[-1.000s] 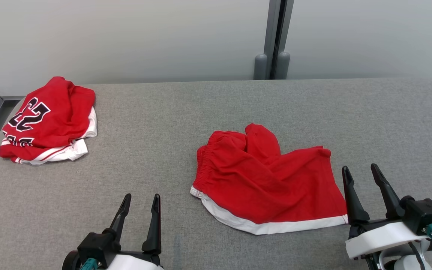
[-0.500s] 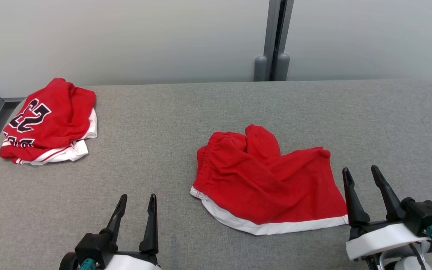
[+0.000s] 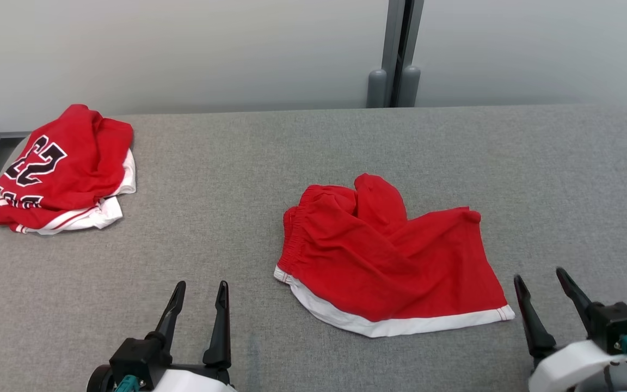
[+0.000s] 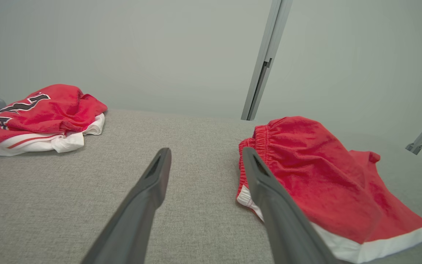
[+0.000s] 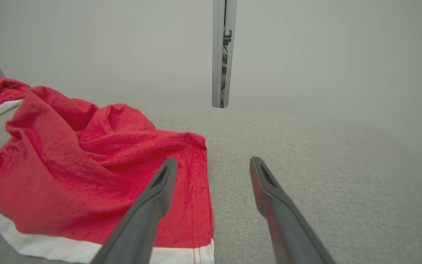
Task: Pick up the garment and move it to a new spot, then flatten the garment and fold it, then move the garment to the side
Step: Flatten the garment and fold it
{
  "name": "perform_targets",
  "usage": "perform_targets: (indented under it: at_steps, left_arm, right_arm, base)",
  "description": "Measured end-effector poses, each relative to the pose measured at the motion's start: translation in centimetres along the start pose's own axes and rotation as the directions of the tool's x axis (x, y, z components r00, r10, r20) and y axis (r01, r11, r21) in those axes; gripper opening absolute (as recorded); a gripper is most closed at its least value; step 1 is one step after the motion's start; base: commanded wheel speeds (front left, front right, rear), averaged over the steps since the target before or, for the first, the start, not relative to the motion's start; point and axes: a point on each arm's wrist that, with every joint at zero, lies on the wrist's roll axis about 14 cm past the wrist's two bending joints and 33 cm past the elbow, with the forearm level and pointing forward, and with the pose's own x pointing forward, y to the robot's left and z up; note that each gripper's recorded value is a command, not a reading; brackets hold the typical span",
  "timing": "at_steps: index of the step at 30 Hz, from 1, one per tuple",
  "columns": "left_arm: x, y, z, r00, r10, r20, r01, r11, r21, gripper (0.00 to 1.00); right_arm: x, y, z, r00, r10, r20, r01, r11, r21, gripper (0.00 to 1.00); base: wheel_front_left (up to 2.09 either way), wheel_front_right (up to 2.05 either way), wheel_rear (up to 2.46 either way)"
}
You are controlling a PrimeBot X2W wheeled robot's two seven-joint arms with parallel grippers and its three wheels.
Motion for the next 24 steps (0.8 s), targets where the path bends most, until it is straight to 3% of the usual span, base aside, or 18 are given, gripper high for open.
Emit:
perform_targets:
  at_steps: [6, 18, 19, 20, 24]
  left_arm:
    - [0.6, -0.1, -0.8, 1.0, -0.004, -0.026, 0.004, 1.0, -0.006, 1.0]
    - [1.2, 0.4, -1.4, 0.999, 0.012, -0.044, -0.012, 1.0, -0.006, 1.0]
    - [1.2, 0.6, -1.4, 0.999, 0.016, -0.045, -0.016, 1.0, -0.005, 1.0]
    - [1.2, 0.7, -1.4, 0.999, 0.02, -0.046, -0.02, 1.0, -0.005, 1.0]
    - [1.1, 1.0, -1.5, 0.998, 0.03, -0.048, -0.03, 1.0, -0.004, 1.0]
  right_arm:
    - [-1.6, -1.1, -4.5, 0.98, 0.015, -0.198, -0.035, 0.995, -0.094, 1.0]
    - [-0.2, 0.3, -8.4, 0.936, 0.091, -0.341, -0.142, 0.982, -0.127, 1.0]
    - [-0.1, 0.5, -8.6, 0.932, 0.098, -0.348, -0.15, 0.981, -0.125, 0.96]
    - [0.0, 0.8, -8.8, 0.929, 0.107, -0.355, -0.16, 0.98, -0.122, 0.83]
    - [0.2, 1.4, -9.5, 0.918, 0.128, -0.375, -0.182, 0.977, -0.112, 0.51]
  base:
    - [0.0, 0.0, 0.0]
    - [0.0, 0.0, 0.0]
    - [0.0, 0.0, 0.0]
    - [0.0, 0.0, 0.0]
    - [0.0, 0.0, 0.0]
